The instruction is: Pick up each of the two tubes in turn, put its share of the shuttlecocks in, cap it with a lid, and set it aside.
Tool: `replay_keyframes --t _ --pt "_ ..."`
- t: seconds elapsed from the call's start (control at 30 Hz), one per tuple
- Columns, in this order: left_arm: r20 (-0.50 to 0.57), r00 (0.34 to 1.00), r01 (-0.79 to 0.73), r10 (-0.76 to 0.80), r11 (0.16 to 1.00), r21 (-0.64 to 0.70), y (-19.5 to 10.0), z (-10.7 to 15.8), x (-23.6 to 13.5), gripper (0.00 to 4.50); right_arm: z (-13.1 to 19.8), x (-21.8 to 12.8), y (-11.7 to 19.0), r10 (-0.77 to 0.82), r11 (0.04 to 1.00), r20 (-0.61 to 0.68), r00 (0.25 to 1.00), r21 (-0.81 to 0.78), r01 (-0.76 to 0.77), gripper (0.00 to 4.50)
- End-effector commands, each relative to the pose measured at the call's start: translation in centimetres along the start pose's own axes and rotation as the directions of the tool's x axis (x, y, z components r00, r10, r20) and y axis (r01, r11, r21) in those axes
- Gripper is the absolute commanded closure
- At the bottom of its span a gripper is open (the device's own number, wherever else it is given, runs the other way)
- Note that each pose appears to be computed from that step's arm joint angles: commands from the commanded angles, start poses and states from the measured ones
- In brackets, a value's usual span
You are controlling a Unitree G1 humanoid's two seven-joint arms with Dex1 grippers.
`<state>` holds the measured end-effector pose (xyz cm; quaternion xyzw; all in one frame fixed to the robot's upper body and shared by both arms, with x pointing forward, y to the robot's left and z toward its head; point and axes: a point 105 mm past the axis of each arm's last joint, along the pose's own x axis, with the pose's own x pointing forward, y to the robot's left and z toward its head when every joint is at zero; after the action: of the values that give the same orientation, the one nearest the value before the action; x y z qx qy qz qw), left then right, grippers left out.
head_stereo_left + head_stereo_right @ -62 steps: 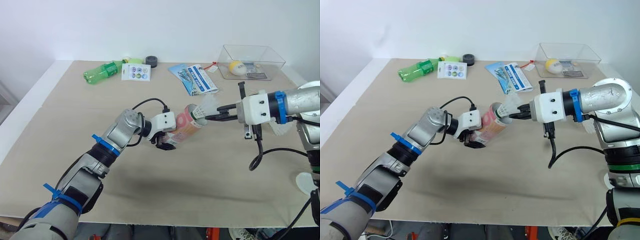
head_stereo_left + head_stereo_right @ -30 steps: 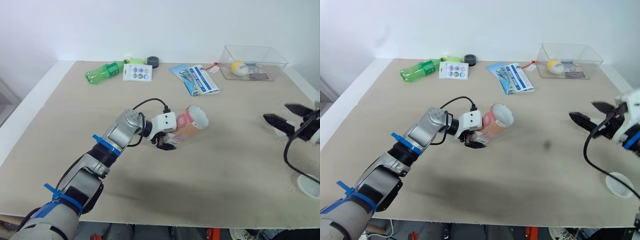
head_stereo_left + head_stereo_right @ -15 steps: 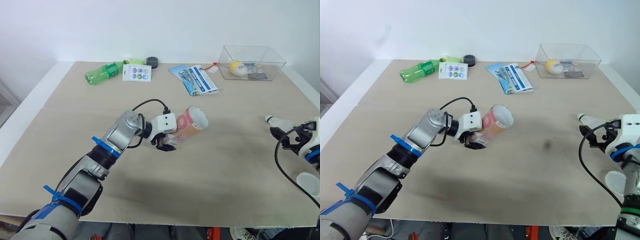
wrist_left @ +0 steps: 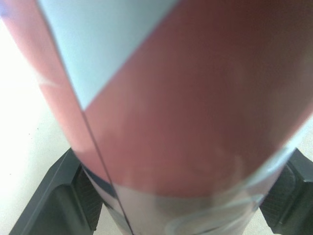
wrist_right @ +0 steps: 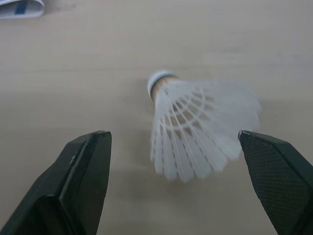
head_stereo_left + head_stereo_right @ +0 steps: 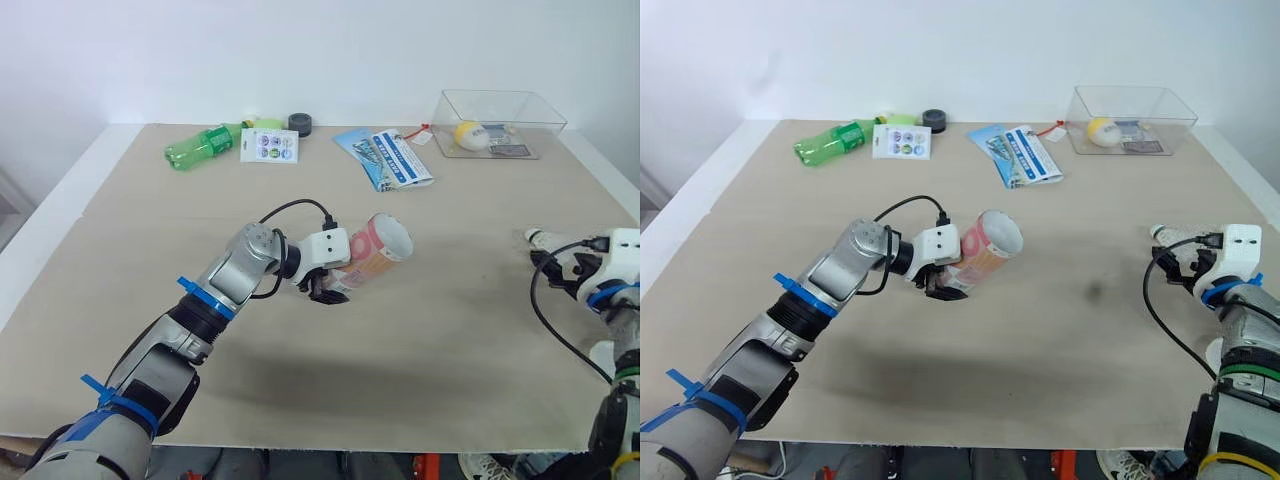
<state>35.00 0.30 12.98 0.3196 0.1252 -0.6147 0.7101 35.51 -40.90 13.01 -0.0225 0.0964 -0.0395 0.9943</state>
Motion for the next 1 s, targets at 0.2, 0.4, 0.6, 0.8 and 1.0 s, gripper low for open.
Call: replay_keyframes --t 0.2,0.4,0.6,0.8,1.0 --pt "-0.009 1.000 -0.010 0.010 1.000 0.004 0.0 -0.1 -0.1 0.81 2.0 0.4 -0.6 -0.033 0.998 0.065 0.997 -0.043 0.035 1.01" --pt "-0.013 1.000 -0.016 0.016 1.000 0.002 0.2 -0.2 -0.3 0.81 2.4 0.9 -0.1 -0.035 0.998 0.080 0.996 -0.048 0.039 3.93" --pt "-0.016 1.000 -0.025 0.025 1.000 0.001 0.5 -0.3 -0.4 0.81 2.3 1.2 0.4 -0.022 0.998 0.078 0.997 -0.064 0.027 4.46" --pt "-0.018 1.000 -0.024 0.024 1.000 -0.001 0.5 -0.5 -0.5 0.81 3.6 1.1 1.8 0.080 0.969 0.119 0.990 -0.244 -0.049 4.46" --pt "-0.019 1.000 -0.022 0.022 1.000 0.005 0.8 -0.8 -0.6 0.81 10.1 -3.0 8.4 0.543 0.629 0.143 0.827 -0.723 -0.288 4.46"
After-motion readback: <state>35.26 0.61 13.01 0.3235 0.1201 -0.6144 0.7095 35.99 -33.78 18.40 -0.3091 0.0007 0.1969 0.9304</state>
